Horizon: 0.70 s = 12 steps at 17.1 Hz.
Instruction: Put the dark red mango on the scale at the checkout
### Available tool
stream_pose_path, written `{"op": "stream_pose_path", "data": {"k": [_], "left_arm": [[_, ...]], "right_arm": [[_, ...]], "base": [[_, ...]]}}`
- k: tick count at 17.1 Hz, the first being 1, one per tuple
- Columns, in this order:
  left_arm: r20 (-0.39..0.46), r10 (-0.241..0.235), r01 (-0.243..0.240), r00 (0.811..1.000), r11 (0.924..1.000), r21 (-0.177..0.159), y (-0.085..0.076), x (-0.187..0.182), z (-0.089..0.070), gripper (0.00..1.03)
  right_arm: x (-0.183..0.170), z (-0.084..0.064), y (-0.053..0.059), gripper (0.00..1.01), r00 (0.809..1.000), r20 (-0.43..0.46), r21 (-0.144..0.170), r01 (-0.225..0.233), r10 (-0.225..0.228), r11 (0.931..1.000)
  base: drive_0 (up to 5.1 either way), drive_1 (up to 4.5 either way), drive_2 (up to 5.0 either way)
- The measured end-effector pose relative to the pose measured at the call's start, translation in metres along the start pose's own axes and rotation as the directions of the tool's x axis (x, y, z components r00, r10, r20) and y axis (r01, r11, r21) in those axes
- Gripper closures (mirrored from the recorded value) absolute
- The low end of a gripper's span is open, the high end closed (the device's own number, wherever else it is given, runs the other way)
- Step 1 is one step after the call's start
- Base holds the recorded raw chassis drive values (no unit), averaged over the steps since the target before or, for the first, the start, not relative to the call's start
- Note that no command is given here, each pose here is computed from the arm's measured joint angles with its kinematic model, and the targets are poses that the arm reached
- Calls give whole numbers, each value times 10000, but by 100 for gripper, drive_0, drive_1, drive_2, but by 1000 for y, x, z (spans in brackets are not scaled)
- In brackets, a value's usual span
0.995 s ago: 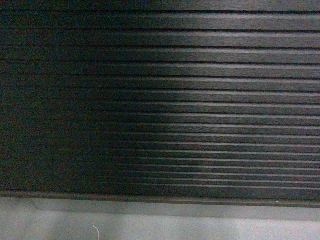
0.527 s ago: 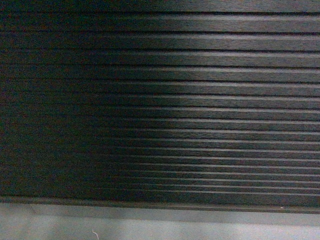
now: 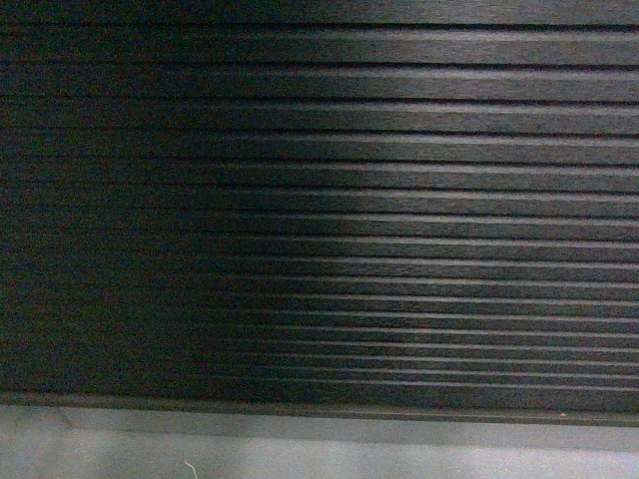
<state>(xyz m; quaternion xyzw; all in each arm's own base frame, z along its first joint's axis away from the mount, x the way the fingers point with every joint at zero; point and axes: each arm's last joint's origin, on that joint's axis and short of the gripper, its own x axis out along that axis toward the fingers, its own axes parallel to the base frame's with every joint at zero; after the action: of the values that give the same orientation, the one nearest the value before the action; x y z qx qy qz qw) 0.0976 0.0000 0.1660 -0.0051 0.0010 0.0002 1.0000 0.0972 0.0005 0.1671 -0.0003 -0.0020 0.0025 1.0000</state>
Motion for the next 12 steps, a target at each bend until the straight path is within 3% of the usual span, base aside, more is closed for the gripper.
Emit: {"op": "stream_pose_path", "data": {"k": [12], "left_arm": [[-4,11,-11,10000,10000,8,0,0,0,5]], "right_arm": [[0,0,0,3,10000,0,-11,-11,11,10000]], "base": [[0,0,0]]}}
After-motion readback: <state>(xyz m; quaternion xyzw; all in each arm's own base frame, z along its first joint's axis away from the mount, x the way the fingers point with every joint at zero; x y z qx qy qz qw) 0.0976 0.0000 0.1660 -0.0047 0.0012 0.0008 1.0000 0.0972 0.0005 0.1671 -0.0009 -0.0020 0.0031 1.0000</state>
